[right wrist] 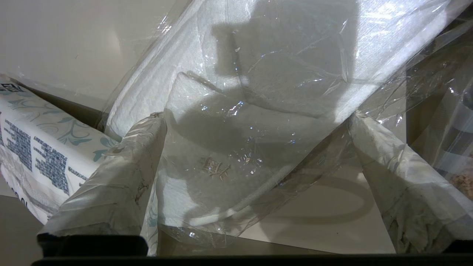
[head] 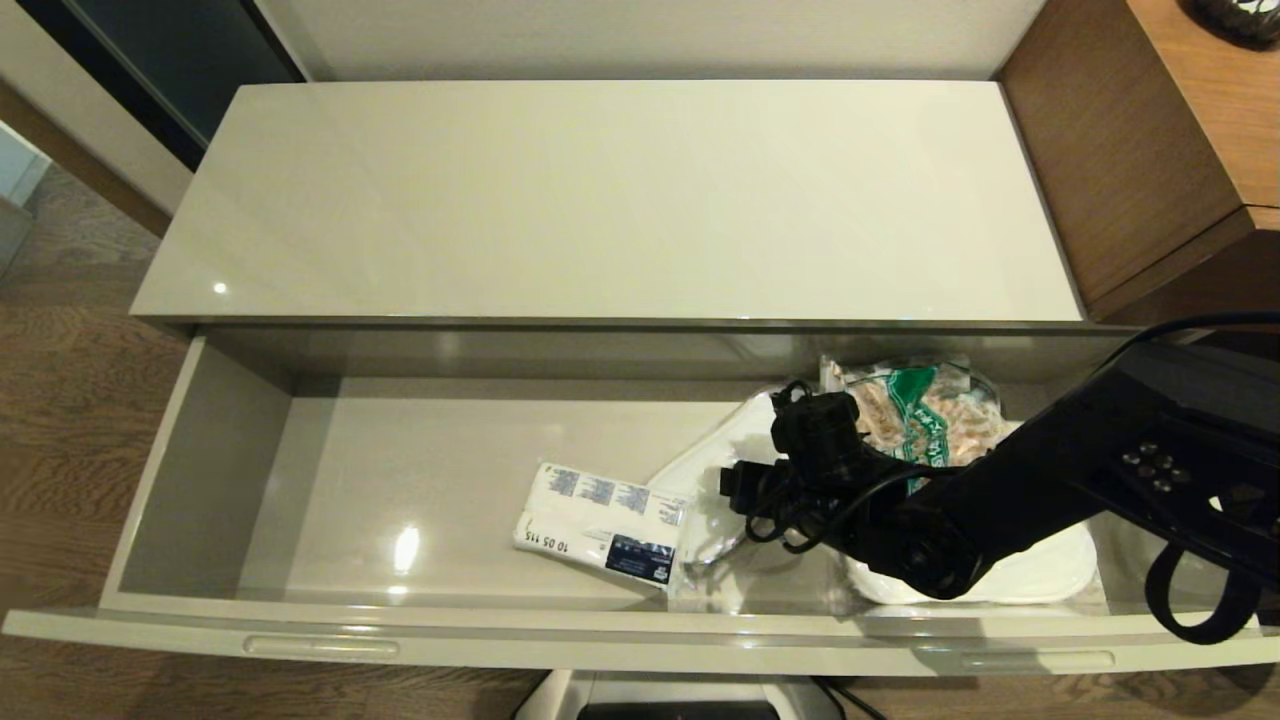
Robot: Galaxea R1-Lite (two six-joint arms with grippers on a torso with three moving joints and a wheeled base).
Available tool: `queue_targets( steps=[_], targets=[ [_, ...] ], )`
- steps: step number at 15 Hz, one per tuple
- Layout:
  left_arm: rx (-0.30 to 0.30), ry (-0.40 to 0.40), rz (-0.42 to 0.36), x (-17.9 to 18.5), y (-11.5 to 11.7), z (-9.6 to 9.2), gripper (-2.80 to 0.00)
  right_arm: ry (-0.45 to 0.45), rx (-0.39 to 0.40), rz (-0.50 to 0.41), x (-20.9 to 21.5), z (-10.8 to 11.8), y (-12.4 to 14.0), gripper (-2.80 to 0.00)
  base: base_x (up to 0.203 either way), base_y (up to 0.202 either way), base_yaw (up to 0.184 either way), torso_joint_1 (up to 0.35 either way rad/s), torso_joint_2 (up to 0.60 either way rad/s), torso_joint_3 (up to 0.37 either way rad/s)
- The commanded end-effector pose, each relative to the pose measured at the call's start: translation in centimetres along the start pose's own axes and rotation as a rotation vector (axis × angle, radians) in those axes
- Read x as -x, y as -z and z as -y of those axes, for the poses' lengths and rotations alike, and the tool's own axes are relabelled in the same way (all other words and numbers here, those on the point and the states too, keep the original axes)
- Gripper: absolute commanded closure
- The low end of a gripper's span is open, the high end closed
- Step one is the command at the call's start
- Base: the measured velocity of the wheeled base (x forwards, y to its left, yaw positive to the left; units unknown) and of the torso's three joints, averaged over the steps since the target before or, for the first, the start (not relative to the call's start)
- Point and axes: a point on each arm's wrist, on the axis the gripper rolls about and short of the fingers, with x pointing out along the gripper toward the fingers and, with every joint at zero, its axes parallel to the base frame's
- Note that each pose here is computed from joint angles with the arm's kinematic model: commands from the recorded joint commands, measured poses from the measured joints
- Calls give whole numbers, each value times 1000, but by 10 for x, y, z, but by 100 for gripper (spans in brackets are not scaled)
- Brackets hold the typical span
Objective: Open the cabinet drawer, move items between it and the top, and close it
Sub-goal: Take out the disposable slippers from the drawer
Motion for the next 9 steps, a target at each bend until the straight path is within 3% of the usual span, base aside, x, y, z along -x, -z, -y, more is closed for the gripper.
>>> queue_targets(
  steps=[1,9],
  targets=[
    [-1,1,-1,0,0,0,0,-1,-6,7,0,0,-2,-280,0,0,0,0,0,0],
    [-1,1,-1,0,0,0,0,-12,-10,14,3,-1,-5,-280,0,0,0,0,0,0]
  ],
)
